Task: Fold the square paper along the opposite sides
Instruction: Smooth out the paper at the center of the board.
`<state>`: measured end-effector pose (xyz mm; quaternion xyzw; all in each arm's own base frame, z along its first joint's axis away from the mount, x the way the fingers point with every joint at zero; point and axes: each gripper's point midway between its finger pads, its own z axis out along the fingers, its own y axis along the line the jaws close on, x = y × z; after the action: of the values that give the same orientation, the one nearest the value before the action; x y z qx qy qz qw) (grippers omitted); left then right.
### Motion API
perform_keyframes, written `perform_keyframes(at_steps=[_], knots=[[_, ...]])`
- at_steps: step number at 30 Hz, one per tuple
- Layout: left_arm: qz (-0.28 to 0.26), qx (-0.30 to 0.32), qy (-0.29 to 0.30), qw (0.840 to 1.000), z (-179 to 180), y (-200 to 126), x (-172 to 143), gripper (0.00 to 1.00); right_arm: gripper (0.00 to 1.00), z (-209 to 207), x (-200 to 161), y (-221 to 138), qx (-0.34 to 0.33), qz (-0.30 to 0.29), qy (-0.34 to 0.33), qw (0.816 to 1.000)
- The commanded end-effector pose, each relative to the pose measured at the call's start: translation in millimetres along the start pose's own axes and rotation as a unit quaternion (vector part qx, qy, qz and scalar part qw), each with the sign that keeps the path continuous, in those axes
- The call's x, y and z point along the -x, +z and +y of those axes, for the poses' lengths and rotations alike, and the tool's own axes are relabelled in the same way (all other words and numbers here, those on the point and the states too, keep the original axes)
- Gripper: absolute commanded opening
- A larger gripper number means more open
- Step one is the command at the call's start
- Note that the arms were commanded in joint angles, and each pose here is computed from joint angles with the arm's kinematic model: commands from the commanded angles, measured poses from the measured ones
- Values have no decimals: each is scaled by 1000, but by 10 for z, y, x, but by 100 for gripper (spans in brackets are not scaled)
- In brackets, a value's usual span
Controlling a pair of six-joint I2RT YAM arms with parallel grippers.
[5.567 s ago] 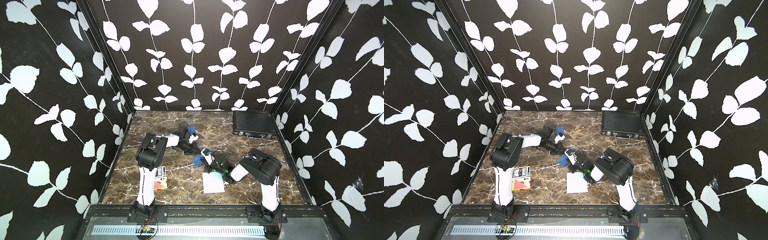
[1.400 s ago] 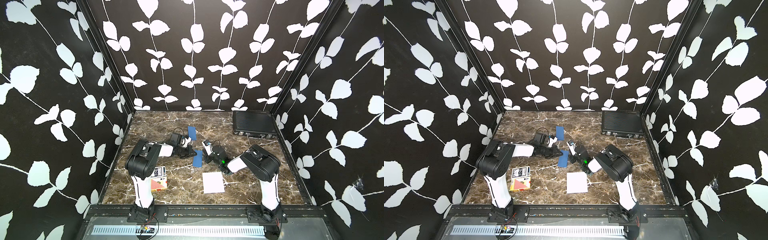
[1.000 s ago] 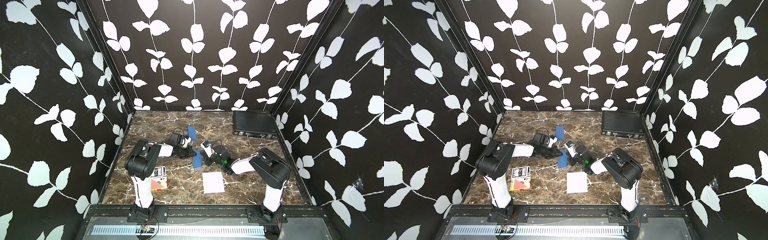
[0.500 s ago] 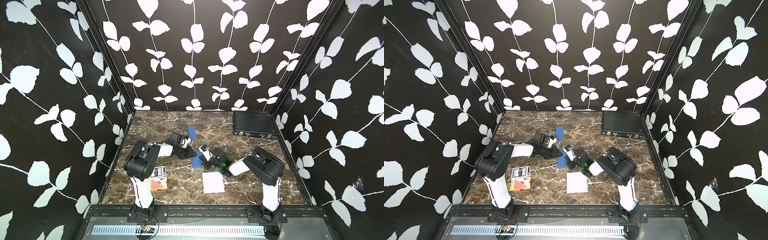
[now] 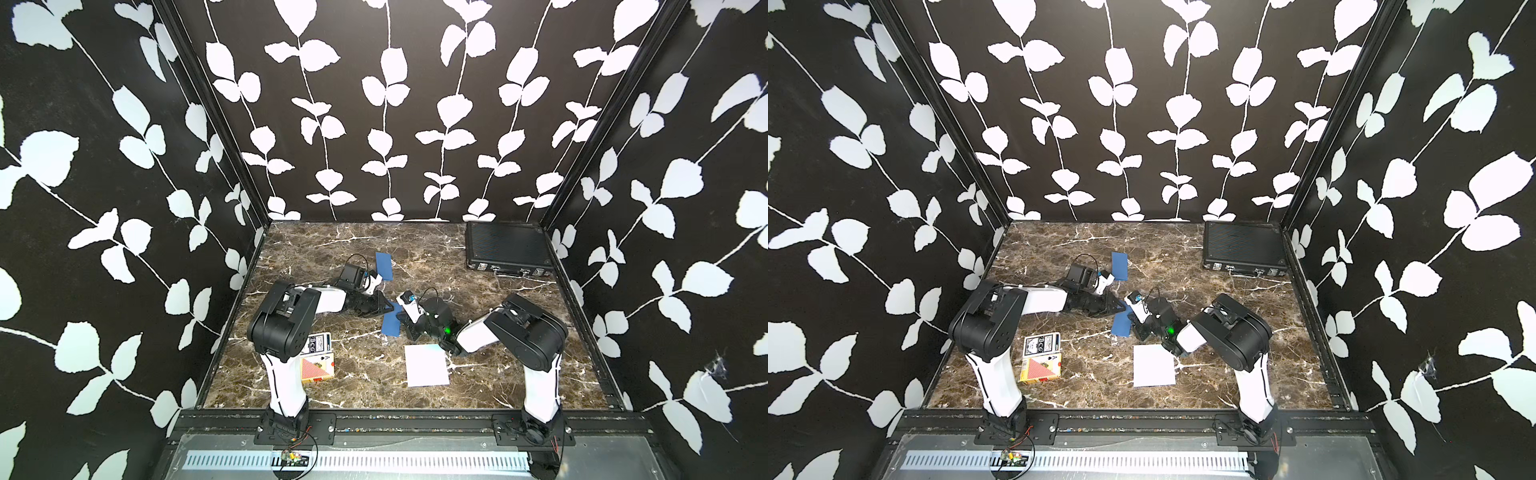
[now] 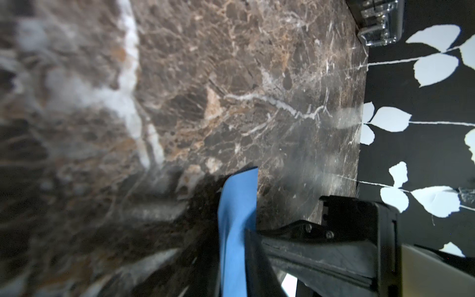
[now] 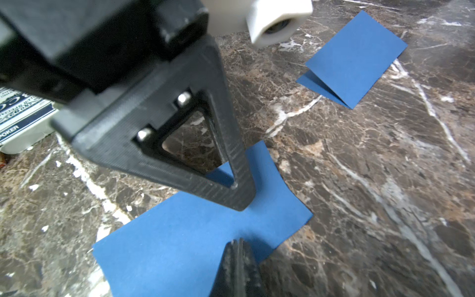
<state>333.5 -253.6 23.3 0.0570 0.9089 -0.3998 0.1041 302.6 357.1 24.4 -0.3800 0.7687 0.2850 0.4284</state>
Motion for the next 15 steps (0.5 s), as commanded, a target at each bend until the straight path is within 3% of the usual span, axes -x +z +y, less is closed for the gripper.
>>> perform_keyframes(at_steps=[1, 3, 15], knots=[[9, 66, -19, 998, 334, 28, -87, 9, 1, 98, -263, 27, 19, 39, 1, 999], [9, 71, -21, 997, 367, 23, -89, 0, 1, 101, -255, 29, 21, 39, -2, 999], [-12, 92, -24, 995, 504, -82, -65, 0, 1, 246, 192, 63, 65, -3, -27, 998]])
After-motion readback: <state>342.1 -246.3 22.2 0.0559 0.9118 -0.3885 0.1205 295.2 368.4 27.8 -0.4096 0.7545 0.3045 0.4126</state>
